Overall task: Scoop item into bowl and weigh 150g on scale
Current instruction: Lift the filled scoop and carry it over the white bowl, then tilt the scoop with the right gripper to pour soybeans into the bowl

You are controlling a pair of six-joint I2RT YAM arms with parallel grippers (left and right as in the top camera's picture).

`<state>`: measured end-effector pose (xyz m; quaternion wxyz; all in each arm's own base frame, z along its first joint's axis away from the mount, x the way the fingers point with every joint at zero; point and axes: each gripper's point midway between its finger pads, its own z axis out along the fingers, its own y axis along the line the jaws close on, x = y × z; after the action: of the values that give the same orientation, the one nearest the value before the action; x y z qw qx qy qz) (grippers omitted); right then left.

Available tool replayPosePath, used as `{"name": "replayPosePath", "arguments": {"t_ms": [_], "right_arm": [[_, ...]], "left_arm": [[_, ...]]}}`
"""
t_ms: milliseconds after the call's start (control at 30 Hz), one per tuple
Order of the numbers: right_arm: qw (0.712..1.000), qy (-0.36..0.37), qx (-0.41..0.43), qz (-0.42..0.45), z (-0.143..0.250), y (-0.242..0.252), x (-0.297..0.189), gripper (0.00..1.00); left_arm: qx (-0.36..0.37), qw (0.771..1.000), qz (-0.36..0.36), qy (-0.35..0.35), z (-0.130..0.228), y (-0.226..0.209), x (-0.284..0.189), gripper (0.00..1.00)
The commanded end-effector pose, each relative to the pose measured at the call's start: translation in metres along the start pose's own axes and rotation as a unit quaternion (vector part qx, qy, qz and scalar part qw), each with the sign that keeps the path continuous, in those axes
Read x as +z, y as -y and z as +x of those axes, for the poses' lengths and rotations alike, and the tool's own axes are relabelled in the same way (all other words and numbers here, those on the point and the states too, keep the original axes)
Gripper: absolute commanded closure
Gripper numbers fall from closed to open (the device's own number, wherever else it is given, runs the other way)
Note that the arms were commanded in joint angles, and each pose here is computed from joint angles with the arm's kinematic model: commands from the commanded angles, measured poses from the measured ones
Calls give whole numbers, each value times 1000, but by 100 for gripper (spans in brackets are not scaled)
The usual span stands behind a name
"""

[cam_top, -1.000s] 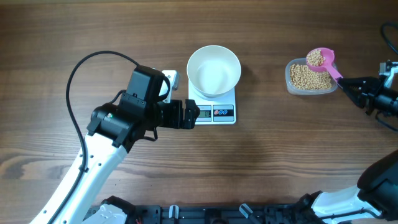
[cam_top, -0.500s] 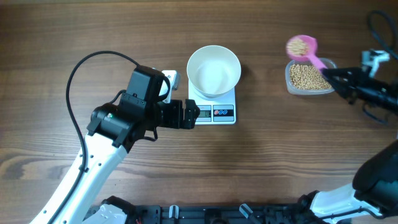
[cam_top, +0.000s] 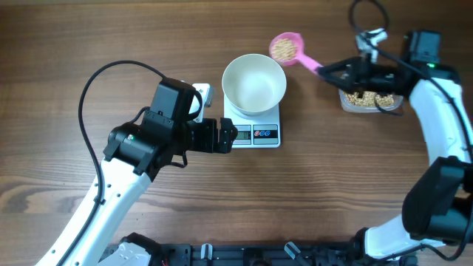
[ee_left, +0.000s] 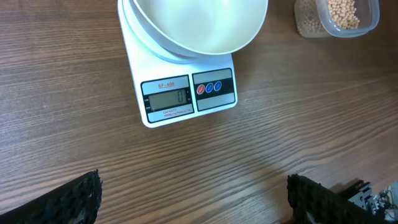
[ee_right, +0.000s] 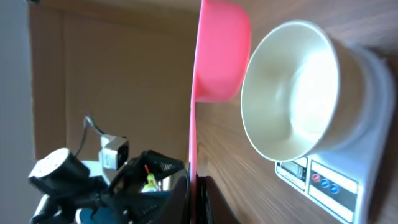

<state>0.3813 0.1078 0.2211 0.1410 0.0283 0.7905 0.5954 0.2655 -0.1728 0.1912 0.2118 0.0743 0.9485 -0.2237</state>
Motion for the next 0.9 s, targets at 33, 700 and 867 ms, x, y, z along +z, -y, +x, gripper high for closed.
{"name": "replayPosePath", "arguments": {"t_ms": [33,700,867], "right_arm": [[996,-25,2,90,12,26,32,96],[906,-25,-255,337,20,28,59,95],[884,-27,-298,359,23,22,69,96]], "left_arm": [[12,1000,4,-5,2,2,2,0],[12,1000,4,-5,2,2,2,0],[12,1000,4,-5,2,2,2,0]]}}
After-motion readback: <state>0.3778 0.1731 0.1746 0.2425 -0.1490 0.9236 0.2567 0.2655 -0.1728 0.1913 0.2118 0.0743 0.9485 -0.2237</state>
